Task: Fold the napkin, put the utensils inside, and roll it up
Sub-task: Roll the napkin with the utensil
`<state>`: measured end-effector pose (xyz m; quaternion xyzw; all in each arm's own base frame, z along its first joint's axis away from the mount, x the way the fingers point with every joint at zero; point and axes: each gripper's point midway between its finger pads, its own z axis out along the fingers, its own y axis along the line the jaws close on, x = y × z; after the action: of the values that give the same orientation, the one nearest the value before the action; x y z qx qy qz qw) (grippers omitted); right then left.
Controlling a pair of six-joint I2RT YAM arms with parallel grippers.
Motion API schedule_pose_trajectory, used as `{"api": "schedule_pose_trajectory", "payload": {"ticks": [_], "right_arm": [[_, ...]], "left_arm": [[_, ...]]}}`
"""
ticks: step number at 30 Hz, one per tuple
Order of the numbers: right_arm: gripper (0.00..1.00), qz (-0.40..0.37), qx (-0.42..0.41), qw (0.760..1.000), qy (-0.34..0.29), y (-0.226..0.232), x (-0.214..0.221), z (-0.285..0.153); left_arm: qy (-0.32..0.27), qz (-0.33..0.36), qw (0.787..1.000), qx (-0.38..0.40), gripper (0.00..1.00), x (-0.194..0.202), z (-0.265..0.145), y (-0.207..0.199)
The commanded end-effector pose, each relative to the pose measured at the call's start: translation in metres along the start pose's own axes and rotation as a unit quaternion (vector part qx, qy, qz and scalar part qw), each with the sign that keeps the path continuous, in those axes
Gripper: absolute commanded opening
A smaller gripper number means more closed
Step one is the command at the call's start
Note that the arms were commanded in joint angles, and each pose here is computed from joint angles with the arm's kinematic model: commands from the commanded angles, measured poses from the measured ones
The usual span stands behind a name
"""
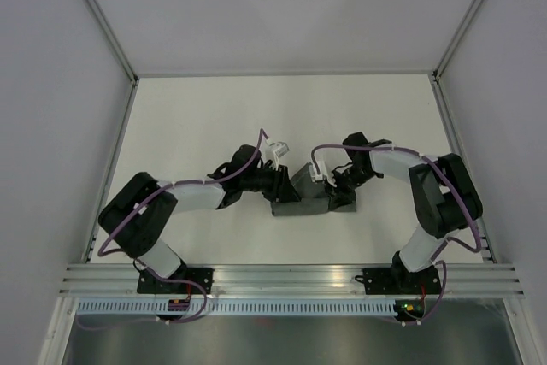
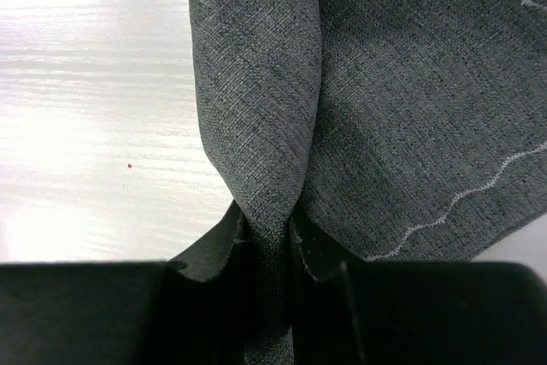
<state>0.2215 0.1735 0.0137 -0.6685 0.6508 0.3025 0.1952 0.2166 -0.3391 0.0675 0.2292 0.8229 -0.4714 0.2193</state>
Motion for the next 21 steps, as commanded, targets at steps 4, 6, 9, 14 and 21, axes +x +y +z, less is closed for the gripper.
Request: {"api": "schedule_pose_trajectory", "payload": {"ticks": [4,6,9,14,21], "right_arm": [[0.1,0.064,-0.12,0.991,0.012,0.009,0.018,0.002],[0.1,0.078,-0.127,0.989,0.008,0.001,0.015,-0.001],[0.1,0.096,-0.141,0.985,0.009,-0.005,0.015,0.001],[0.1,0.12,-0.151,0.981,0.016,-0.011,0.02,0.005],[0.1,0.14,-0.157,0.977,0.025,-0.017,0.026,0.008]], "left_arm": [[-0.129,0.131,0.981,-0.064,0.44,-0.042,-0.036,-0.004],[-0.135,0.18,0.972,-0.074,0.46,-0.041,-0.038,-0.011],[-0.122,0.238,0.958,-0.105,0.48,-0.033,-0.031,-0.012],[-0.063,0.323,0.935,-0.133,0.51,-0.014,0.004,-0.017],[-0.049,0.396,0.901,-0.173,0.6,-0.016,0.026,-0.018]]}}
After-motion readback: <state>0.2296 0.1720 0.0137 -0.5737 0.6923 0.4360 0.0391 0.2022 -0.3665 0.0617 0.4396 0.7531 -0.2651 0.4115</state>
